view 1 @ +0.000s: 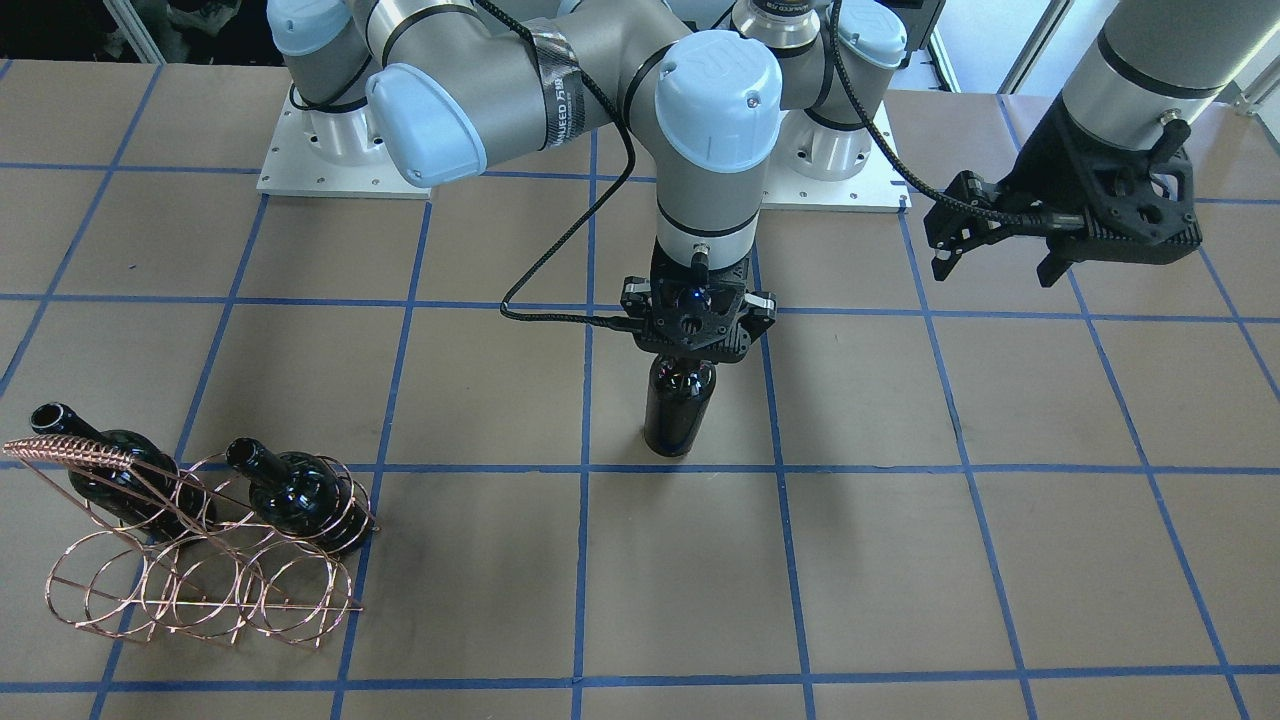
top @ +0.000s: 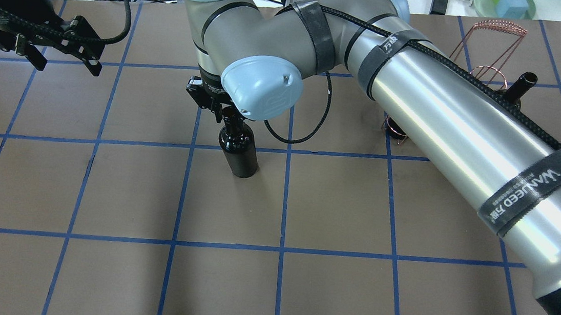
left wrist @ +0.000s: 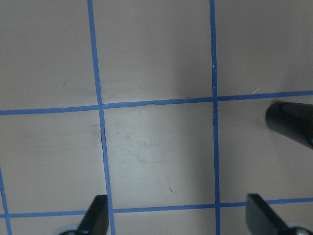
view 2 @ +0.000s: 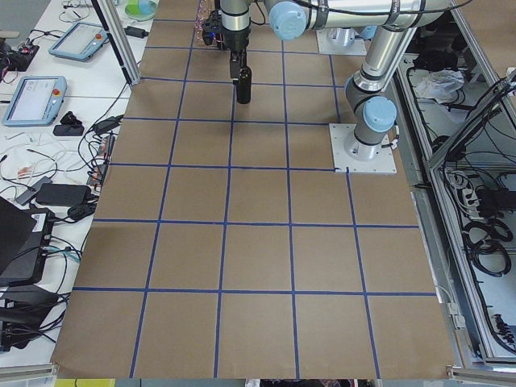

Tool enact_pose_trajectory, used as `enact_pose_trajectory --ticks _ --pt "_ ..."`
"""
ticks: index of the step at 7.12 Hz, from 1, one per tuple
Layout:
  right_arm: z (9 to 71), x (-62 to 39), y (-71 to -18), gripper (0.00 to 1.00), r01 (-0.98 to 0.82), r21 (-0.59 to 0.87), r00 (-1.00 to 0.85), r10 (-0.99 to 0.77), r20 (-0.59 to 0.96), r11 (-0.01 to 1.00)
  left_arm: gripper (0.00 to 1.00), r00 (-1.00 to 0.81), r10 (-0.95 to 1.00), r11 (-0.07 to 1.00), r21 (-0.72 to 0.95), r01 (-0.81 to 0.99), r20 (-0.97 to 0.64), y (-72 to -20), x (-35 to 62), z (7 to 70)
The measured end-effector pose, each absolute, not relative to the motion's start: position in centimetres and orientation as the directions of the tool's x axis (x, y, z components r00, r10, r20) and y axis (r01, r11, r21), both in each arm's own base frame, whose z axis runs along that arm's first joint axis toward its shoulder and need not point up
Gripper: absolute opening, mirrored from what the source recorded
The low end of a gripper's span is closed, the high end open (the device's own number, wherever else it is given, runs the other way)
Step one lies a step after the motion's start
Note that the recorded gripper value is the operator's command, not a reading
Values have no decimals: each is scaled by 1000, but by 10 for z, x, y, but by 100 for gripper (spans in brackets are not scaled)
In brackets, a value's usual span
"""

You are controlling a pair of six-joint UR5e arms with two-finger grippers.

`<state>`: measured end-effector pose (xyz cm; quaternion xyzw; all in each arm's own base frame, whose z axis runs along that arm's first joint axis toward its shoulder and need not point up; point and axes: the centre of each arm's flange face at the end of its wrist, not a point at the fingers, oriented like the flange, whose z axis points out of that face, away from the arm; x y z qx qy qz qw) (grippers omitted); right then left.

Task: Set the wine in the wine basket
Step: 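Lift the bottle with the right gripper and carry it to the rack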

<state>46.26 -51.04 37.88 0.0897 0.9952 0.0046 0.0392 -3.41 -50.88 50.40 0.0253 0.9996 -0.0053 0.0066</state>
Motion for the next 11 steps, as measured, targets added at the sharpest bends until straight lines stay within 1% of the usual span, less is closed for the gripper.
enact_pose_trajectory --ticks 1,3,5,7,11 --pt "379 462 -510 2 177 17 -981 178 -73 984 100 -999 52 999 -11 52 -11 -509 -35 504" --pt "385 457 -509 0 182 17 -981 182 -64 983 100 -999 52 999 -11 52 -11 -509 -35 504" --pt "411 435 -510 0 195 2 -979 194 -65 981 100 -999 51 999 -10 51 -13 -509 -35 504" --pt "458 368 -516 0 189 8 -981 189 -38 982 100 -999 52 999 -10 52 -12 -509 -35 504" --pt "533 196 -513 0 59 56 -997 56 43 997 100 -999 53 999 -11 54 -10 -509 -36 504"
